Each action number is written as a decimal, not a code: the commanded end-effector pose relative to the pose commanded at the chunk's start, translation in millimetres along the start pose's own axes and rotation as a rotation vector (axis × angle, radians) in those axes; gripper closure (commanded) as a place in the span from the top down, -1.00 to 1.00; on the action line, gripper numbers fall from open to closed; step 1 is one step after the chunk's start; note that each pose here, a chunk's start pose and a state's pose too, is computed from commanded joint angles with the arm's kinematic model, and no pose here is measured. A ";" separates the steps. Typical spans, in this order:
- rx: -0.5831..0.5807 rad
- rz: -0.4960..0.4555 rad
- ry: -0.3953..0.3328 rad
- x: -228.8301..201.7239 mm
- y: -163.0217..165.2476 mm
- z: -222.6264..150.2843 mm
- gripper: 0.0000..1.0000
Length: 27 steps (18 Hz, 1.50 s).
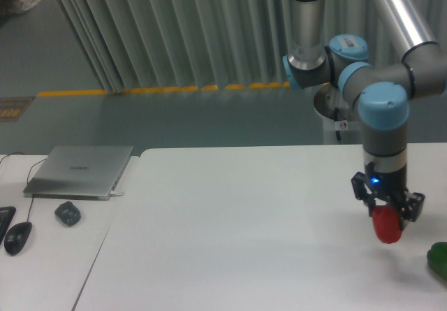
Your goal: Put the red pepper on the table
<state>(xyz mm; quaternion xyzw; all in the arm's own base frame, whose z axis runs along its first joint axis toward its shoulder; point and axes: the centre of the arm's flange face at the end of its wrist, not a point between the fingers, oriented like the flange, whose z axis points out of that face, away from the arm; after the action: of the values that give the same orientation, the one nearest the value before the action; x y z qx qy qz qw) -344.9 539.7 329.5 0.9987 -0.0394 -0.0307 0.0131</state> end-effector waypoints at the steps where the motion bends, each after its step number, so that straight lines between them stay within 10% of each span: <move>1: 0.002 0.004 0.016 2.0 -2.9 5.0 0.12; 12: -0.019 0.047 0.060 26.1 -29.3 42.3 0.15; 18: -0.039 0.047 0.055 29.3 -28.5 51.3 1.00; 27: -0.008 0.050 0.009 29.3 -22.7 14.9 1.00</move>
<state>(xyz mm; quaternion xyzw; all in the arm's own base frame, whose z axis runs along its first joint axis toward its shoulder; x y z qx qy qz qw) -314.9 559.6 312.3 0.9974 -0.0642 -0.0262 0.0183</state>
